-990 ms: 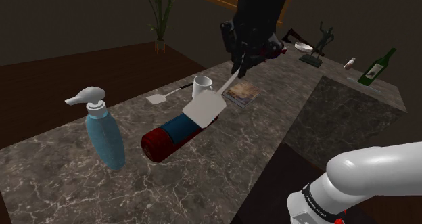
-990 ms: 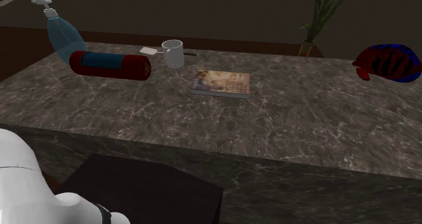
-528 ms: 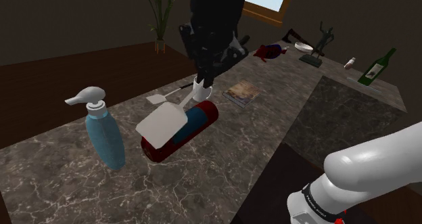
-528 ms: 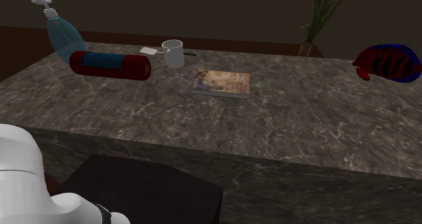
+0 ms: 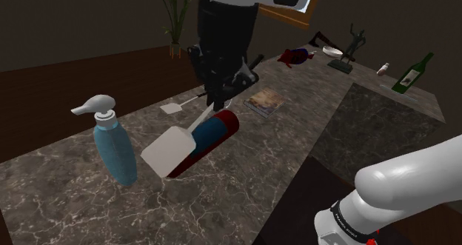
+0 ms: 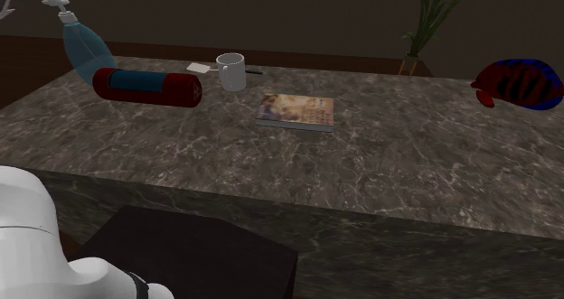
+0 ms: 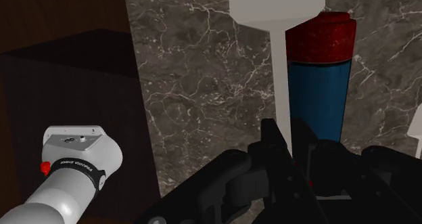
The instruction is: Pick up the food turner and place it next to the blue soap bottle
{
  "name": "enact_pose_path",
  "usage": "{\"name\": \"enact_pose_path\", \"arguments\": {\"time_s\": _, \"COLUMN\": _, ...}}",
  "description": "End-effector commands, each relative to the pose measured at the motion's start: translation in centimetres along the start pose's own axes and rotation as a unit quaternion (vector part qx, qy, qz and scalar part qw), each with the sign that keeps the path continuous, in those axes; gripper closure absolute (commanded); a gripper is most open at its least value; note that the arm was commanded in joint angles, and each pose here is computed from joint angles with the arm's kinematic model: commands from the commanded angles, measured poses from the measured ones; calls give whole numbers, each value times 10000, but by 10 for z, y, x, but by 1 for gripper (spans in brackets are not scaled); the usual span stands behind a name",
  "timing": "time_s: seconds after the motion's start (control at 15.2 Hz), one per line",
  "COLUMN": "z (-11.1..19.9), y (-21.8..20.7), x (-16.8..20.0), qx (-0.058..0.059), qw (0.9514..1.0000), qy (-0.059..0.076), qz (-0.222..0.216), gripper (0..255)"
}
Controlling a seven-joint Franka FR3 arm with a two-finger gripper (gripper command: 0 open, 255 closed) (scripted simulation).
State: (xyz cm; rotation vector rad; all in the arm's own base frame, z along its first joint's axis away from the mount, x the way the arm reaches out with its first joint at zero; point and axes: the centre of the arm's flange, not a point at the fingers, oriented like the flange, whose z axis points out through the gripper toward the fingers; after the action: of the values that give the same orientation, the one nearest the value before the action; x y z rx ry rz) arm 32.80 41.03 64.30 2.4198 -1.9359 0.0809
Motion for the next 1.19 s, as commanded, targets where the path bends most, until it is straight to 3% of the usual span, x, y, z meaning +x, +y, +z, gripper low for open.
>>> {"name": "enact_pose_path", "arguments": {"time_s": 0.0, "z": 11, "y": 0, "x": -1, "qx": 2, "qw": 10000, "qy": -2, "qz": 1, "gripper": 255}}
{"name": "enact_pose_path", "arguments": {"time_s": 1.12, "z": 101, "y": 0, "x": -7, "qx": 2, "qw": 10000, "qy": -2, "qz": 1, "gripper": 255}}
